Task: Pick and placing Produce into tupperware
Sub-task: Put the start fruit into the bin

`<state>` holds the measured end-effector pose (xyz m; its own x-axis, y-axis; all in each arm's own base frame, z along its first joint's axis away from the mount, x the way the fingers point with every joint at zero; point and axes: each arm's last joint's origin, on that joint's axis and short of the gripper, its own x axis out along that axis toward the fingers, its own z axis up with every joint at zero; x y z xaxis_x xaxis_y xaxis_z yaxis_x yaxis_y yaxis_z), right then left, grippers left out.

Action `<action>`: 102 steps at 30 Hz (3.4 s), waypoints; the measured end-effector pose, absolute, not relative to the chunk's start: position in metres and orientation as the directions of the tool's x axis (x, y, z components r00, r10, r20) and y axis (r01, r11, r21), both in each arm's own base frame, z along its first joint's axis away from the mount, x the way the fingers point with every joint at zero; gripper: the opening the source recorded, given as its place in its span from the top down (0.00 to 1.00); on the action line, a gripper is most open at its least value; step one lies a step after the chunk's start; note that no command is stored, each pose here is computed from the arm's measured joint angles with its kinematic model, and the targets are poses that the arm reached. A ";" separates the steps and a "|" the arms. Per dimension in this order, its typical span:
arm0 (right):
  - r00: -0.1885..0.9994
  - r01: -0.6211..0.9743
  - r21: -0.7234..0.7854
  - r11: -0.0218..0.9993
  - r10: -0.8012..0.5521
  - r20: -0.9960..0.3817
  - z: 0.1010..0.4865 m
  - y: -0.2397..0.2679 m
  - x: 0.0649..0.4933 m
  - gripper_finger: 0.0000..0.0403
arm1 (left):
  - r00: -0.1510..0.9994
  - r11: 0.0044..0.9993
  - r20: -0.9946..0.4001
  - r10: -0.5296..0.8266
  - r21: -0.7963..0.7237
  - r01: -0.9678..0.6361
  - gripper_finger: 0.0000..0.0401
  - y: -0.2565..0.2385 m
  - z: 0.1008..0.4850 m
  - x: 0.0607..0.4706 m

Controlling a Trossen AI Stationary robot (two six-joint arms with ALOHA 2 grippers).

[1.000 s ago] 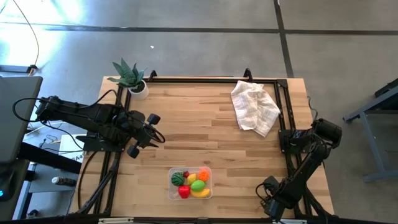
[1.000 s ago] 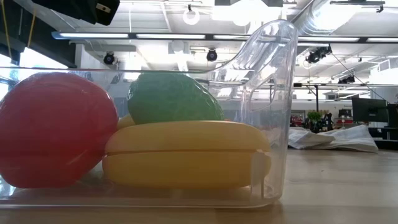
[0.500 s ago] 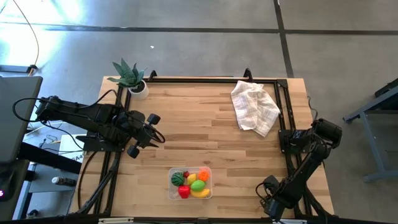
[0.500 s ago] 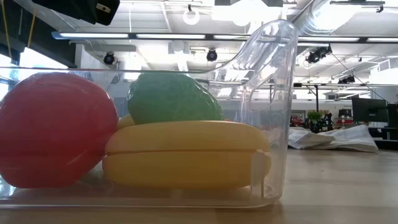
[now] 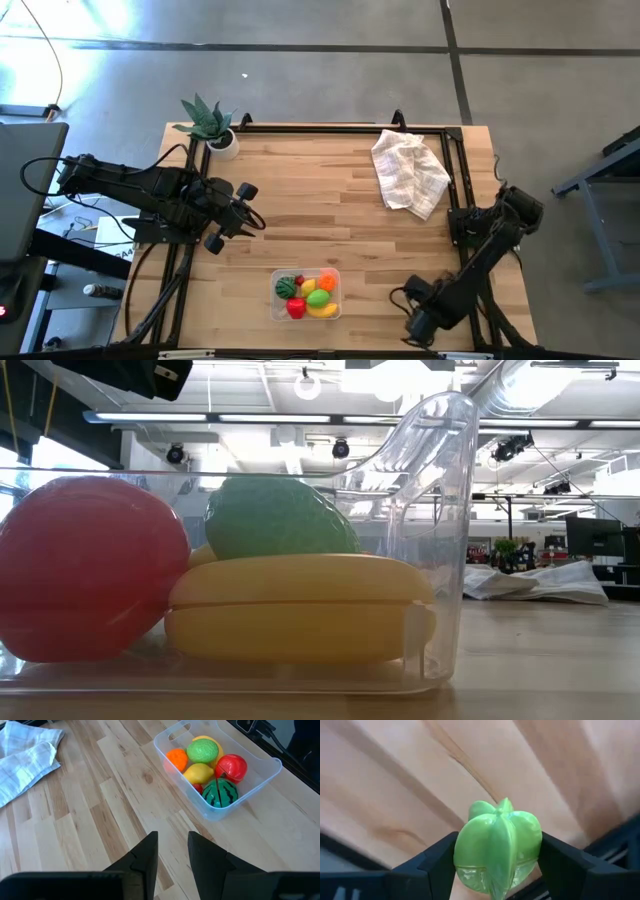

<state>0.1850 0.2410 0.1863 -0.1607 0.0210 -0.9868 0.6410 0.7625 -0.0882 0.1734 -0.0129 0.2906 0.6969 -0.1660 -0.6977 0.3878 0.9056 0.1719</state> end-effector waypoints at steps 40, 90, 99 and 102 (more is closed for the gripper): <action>0.542 -0.010 0.213 0.977 0.184 -0.820 0.271 0.185 0.427 0.42 | 0.697 0.906 -0.698 -0.166 0.172 0.388 0.76 -0.013 0.291 0.173; 0.441 -0.147 0.042 0.988 0.103 -0.892 0.201 0.178 0.453 0.42 | 0.697 0.906 -0.697 -0.166 0.172 0.388 0.76 -0.013 0.291 0.173; 0.440 -0.133 0.038 0.990 0.094 -0.893 0.201 0.178 0.453 0.42 | 0.697 0.906 -0.697 -0.166 0.172 0.387 0.76 -0.013 0.291 0.173; 0.440 -0.125 0.042 0.991 0.093 -0.893 0.201 0.178 0.453 0.42 | 0.697 0.906 -0.697 -0.166 0.172 0.388 0.76 -0.013 0.291 0.173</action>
<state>0.4526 0.1777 0.2011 0.4400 0.0932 -0.8931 -0.1249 0.9913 0.0419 0.1735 -0.0129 0.2908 0.6972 -0.1661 -0.6973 0.3877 0.9056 0.1719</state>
